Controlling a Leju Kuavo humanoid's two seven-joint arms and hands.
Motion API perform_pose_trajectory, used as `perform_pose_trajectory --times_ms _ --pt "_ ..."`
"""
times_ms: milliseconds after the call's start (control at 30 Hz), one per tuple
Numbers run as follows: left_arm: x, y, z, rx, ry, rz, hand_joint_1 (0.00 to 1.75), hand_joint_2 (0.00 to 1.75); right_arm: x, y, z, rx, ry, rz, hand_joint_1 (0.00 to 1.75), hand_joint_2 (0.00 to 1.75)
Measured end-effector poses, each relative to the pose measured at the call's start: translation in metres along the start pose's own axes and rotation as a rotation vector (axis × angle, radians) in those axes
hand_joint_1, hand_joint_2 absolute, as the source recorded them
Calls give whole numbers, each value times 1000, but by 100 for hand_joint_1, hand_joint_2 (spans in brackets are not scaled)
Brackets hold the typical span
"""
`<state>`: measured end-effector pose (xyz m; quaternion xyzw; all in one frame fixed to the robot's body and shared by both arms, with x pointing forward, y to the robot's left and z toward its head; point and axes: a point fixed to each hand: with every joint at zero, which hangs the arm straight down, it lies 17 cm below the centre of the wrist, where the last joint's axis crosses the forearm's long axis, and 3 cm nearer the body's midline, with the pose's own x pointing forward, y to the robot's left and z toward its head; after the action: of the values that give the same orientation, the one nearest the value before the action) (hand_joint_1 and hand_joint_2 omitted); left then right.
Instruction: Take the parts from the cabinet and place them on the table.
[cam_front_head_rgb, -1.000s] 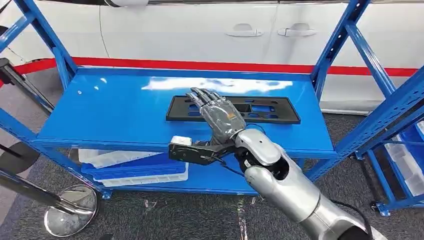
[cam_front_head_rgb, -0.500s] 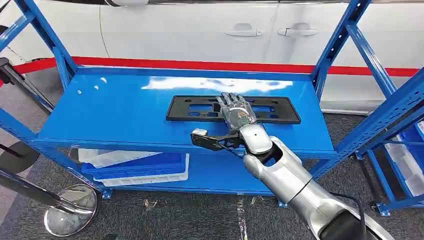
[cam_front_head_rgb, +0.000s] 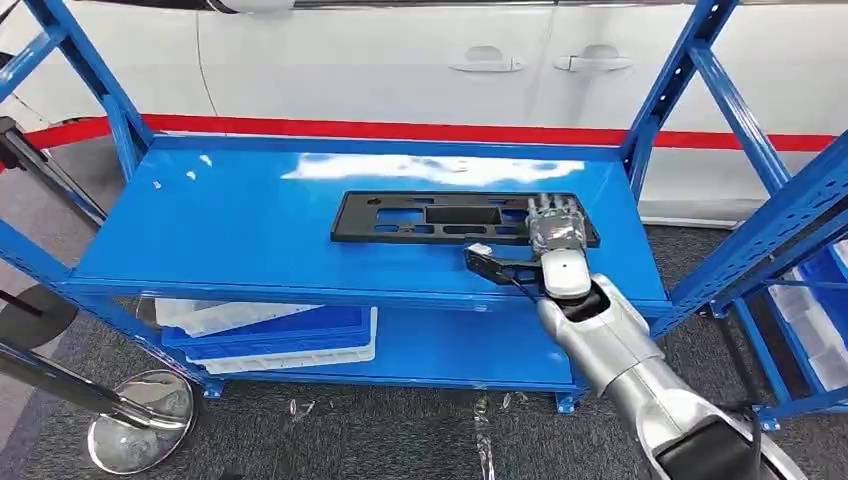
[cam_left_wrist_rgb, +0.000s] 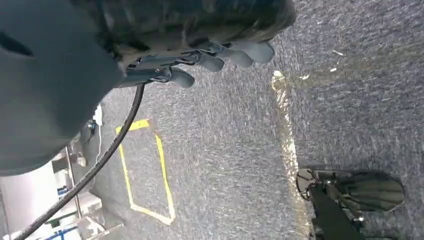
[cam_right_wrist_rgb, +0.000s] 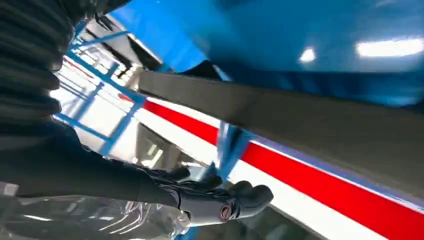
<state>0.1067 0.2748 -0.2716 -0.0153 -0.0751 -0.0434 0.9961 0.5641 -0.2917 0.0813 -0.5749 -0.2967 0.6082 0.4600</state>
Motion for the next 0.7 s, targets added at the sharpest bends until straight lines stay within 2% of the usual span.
perform_pose_trajectory --times_ms 367,700 --pt "0 -6 0 -4 1 -19 0 0 -25 9 -5 -23 58 -14 0 175" --pt "1 -11 0 -6 -2 -41 0 0 -26 7 -7 -59 45 -50 0 175"
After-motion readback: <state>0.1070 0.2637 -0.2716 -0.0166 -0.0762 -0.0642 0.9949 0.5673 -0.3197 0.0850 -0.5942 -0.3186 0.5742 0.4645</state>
